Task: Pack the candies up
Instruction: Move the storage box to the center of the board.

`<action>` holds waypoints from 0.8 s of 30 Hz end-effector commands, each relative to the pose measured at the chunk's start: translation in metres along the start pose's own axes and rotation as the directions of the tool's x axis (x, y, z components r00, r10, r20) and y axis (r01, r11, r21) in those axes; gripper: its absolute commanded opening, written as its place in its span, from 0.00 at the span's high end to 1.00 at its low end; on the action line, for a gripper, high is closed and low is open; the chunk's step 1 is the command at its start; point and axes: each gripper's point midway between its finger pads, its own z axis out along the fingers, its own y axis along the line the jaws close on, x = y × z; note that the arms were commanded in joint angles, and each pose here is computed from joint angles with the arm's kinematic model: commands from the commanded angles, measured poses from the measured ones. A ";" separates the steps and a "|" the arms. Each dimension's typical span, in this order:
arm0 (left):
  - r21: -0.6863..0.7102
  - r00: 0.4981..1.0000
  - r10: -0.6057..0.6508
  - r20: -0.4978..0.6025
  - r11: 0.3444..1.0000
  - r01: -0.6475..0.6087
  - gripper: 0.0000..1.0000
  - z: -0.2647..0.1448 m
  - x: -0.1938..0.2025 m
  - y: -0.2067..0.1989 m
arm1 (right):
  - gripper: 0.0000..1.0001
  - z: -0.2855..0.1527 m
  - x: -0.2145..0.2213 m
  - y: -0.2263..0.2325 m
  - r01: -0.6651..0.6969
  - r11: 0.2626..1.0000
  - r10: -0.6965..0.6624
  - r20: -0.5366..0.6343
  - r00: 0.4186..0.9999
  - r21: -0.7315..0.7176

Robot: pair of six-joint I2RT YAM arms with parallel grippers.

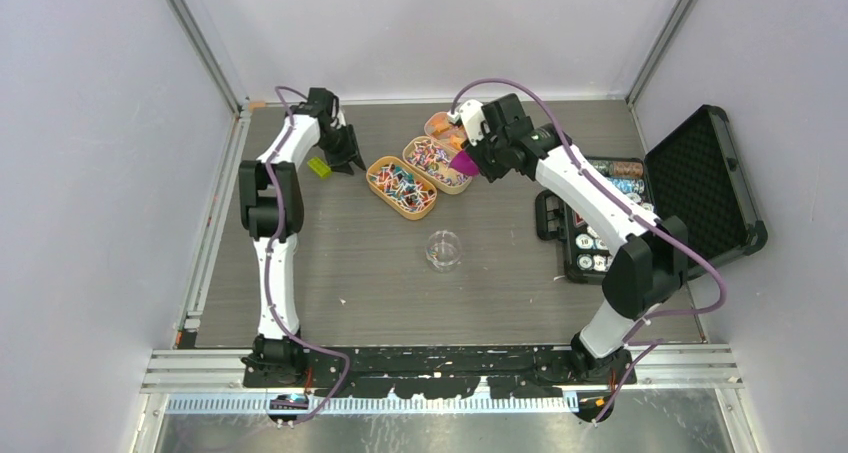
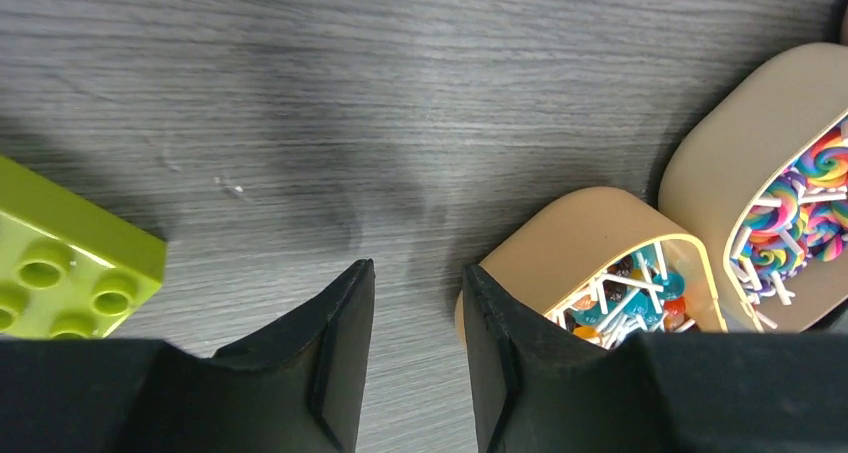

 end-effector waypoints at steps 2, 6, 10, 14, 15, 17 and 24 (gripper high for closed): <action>0.089 1.000 -0.010 -0.028 0.996 0.012 0.61 -0.007 0.009 -0.021 | 1.00 0.006 -0.029 -0.006 -0.006 1.000 0.006 0.082 0.997 -0.003; 0.122 0.999 -0.031 -0.018 0.992 0.033 0.62 -0.009 0.014 -0.029 | 1.00 0.017 -0.026 -0.004 -0.003 1.000 0.003 0.064 0.998 -0.009; 0.125 0.997 -0.056 -0.045 0.990 0.062 0.63 -0.009 0.023 -0.033 | 1.00 0.026 -0.024 -0.004 0.010 1.000 -0.009 0.055 0.998 -0.011; 0.137 0.993 -0.094 -0.070 0.985 0.103 0.64 -0.010 0.032 -0.036 | 1.00 0.034 -0.024 -0.002 0.022 0.999 -0.020 0.052 0.998 -0.035; 0.139 0.992 -0.104 -0.074 0.984 0.113 0.64 -0.009 0.035 -0.035 | 1.00 0.036 -0.025 -0.001 0.026 0.999 -0.024 0.054 0.998 -0.045; 0.152 0.989 -0.123 -0.081 0.979 0.134 0.64 -0.009 0.040 -0.037 | 1.00 0.040 -0.025 0.001 0.037 0.998 -0.034 0.056 0.998 -0.057; 0.180 0.982 -0.154 -0.106 0.969 0.171 0.65 -0.011 0.053 -0.047 | 1.00 0.052 -0.024 0.002 0.048 0.996 -0.044 0.050 0.998 -0.078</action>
